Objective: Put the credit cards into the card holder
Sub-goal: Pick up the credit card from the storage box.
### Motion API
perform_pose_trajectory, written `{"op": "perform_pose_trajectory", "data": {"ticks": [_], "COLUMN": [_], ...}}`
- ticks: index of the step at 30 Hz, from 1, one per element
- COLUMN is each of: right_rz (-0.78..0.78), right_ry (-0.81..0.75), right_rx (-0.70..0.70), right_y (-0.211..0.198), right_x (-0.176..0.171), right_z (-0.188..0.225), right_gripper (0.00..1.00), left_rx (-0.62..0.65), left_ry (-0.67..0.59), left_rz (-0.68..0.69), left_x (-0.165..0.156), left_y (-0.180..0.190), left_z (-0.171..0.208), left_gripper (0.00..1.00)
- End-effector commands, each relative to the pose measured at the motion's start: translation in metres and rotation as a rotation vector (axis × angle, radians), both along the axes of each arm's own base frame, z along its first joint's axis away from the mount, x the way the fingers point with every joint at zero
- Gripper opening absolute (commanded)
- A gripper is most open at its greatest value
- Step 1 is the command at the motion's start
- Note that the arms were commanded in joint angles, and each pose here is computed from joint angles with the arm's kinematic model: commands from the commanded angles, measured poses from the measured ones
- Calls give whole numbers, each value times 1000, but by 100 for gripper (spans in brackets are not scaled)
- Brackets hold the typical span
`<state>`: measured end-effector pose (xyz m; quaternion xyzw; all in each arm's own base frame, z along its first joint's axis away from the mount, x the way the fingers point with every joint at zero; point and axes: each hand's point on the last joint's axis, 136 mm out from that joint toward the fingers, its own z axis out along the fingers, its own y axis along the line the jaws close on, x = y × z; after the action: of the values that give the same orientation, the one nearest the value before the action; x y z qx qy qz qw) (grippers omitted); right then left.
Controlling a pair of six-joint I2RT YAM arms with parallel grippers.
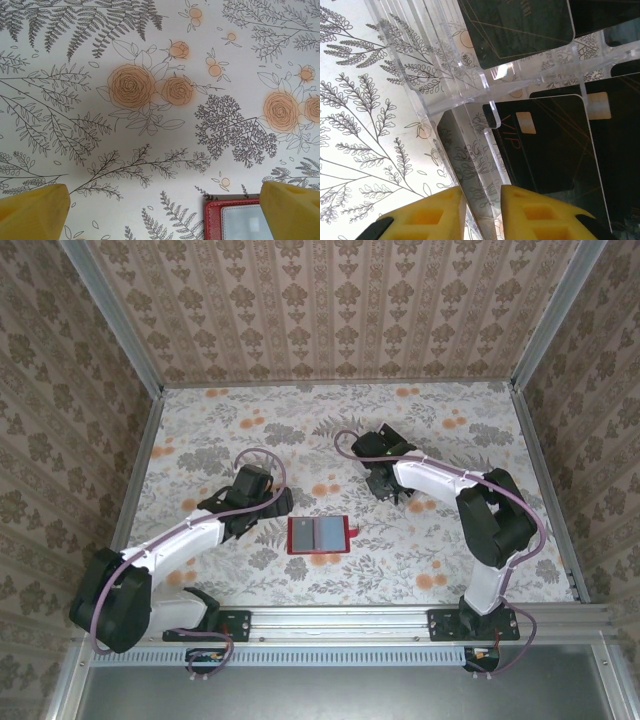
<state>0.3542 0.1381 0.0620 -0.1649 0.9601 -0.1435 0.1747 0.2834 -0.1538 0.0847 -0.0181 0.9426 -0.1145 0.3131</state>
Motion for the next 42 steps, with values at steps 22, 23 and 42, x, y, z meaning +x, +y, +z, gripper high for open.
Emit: {"op": "perform_pose_trajectory", "data": {"ticks": [22, 23, 42], "right_rz": [46, 49, 56], "right_ry": [-50, -52, -187], "right_rx": [-62, -61, 327], "right_y": [-8, -7, 42], "right_x": [9, 10, -16], "right_z": [28, 29, 114], "right_gripper": [7, 6, 0], "left_rx": [-40, -39, 5], "left_ry": [2, 3, 8], "left_rz": [-11, -11, -29], "left_x": [2, 2, -4], "left_y": [-6, -6, 1], "left_z": [1, 1, 1], "left_gripper": [100, 100, 100]}}
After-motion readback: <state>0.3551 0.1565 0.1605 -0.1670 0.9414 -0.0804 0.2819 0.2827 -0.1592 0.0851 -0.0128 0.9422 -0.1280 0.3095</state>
